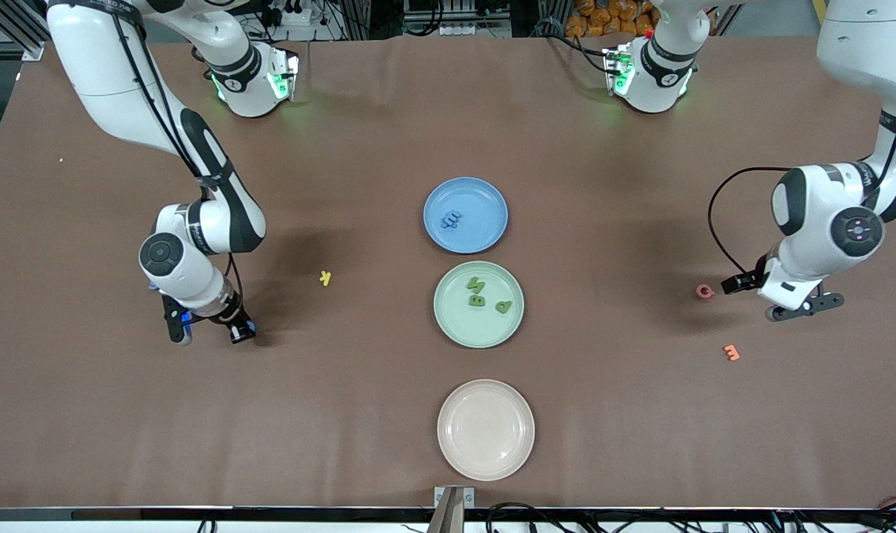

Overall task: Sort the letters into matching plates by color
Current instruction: 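Grasp the blue G with the right gripper while the left gripper reaches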

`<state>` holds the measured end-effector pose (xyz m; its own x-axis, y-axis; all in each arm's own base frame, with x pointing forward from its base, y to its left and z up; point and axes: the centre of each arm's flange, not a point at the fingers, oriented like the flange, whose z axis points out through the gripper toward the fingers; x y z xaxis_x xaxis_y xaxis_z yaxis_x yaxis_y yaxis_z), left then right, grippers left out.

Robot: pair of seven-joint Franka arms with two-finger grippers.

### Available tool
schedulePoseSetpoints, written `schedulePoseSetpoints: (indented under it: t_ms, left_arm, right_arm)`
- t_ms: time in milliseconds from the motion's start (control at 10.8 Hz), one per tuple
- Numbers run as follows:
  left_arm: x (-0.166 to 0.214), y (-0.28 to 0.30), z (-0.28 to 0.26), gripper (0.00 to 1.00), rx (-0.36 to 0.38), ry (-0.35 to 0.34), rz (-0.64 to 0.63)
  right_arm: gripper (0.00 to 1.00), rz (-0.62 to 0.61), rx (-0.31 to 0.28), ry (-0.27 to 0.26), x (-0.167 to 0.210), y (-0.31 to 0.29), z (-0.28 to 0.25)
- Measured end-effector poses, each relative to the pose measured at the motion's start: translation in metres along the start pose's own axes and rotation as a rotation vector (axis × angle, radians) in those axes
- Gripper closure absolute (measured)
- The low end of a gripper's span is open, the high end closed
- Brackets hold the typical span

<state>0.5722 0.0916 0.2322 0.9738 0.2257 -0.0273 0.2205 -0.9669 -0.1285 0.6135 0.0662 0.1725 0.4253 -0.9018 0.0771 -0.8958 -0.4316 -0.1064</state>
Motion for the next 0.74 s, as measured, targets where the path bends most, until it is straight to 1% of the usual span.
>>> schedulePoseSetpoints:
  t_ms: [93,185,463,649,741]
  left_arm:
    - [-0.002,-0.018,0.005,0.0,-0.031,-0.011,0.006]
    - [-0.003,-0.032,0.008,0.0,-0.046,-0.016,0.022]
    - [-0.008,-0.053,0.015,0.0,-0.042,-0.028,0.043]
    - [-0.011,-0.061,0.024,0.0,-0.046,-0.042,0.02]
    - [-0.011,-0.065,0.03,0.0,-0.054,-0.038,-0.003]
  right_arm:
    - [0.62,-0.022,0.0,0.0,0.0,0.0,0.0]
    - [0.62,-0.044,0.001,0.001,0.0,0.0,0.0]
    - [0.62,-0.109,0.002,0.005,0.0,-0.001,0.0]
    - [0.62,-0.123,0.002,0.007,-0.001,-0.001,0.0]
    - [0.62,-0.129,0.001,0.009,-0.001,-0.001,0.0]
